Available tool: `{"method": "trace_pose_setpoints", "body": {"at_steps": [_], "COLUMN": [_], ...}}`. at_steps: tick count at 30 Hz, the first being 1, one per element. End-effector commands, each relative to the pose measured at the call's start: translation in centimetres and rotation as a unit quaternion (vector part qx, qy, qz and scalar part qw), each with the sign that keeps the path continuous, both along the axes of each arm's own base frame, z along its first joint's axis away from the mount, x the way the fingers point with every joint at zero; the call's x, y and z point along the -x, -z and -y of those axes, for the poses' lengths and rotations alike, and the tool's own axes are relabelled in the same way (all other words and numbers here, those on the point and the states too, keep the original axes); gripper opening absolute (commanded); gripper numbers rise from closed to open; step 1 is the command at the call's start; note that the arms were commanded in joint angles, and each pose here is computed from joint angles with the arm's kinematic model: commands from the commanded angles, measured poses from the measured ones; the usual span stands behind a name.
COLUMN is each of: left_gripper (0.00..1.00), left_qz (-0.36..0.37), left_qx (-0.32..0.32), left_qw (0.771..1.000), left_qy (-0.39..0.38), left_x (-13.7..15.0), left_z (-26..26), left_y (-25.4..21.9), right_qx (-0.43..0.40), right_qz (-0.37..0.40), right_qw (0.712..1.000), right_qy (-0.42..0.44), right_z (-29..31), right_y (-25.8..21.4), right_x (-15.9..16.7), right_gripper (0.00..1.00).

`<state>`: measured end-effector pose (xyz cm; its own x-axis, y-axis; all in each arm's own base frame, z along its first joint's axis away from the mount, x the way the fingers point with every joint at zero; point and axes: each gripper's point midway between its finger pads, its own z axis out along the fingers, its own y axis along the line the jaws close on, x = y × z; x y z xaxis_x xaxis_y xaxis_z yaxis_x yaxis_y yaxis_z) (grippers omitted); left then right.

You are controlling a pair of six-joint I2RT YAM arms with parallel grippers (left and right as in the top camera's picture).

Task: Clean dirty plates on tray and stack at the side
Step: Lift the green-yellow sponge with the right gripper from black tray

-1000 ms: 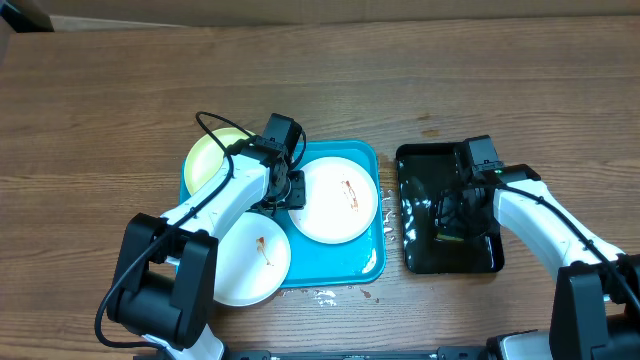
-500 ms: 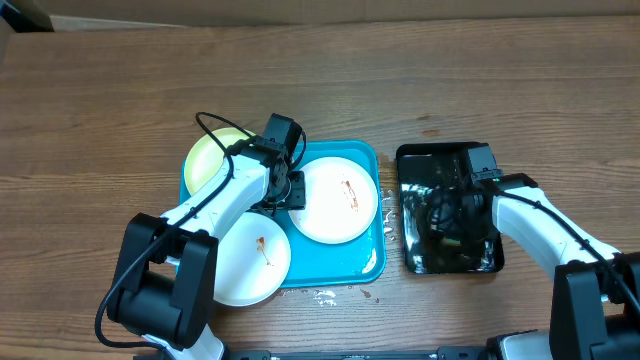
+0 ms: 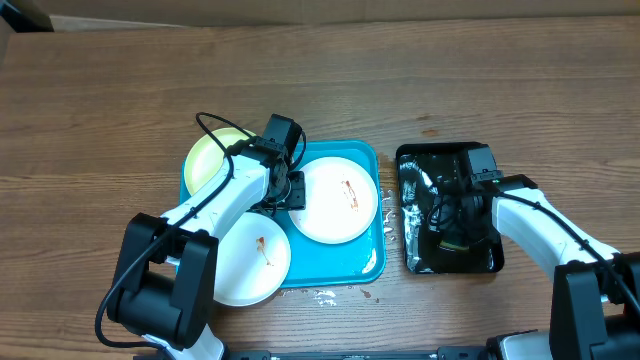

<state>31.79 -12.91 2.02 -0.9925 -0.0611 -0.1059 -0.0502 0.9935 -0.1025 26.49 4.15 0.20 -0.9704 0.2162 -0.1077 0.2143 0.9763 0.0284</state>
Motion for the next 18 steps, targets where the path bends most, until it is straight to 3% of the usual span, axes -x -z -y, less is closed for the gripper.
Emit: {"method": "trace_pose_setpoints", "body": {"at_steps": [1, 4, 7, 10, 14, 18], "left_gripper": [0.5, 0.49, 0.4, 0.22, 0.07, 0.04], "left_qz": [-0.008, -0.009, -0.009, -0.01, -0.008, -0.008], "left_qx": [-0.008, -0.009, -0.009, -0.009, -0.013, -0.018], "left_qw": [1.0, 1.0, 1.0, 1.0, 1.0, 1.0], "left_qy": [0.002, 0.002, 0.002, 0.002, 0.001, 0.0], "left_x": [0.4, 0.4, 0.4, 0.4, 0.3, 0.4], "left_z": [0.0, -0.1, -0.1, -0.1, -0.2, -0.4], "left_y": [0.7, 0.7, 0.7, 0.7, 0.7, 0.7], "right_qx": [0.005, 0.005, 0.002, 0.002, 0.002, 0.004], "right_qz": [-0.003, 0.002, 0.015, 0.021, 0.019, 0.01], "right_qw": [1.0, 1.0, 1.0, 1.0, 1.0, 1.0], "right_qy": [0.004, 0.004, 0.004, 0.0, 0.0, 0.0], "right_z": [0.3, 0.3, 0.2, 0.0, -0.2, -0.2], "right_y": [0.2, 0.2, 0.1, -0.6, -3.9, -6.7], "right_x": [0.4, 0.1, -0.5, -1.2, -2.6, -3.1], "right_gripper": [0.79, 0.48, 0.07, 0.04, 0.04, 0.04]}}
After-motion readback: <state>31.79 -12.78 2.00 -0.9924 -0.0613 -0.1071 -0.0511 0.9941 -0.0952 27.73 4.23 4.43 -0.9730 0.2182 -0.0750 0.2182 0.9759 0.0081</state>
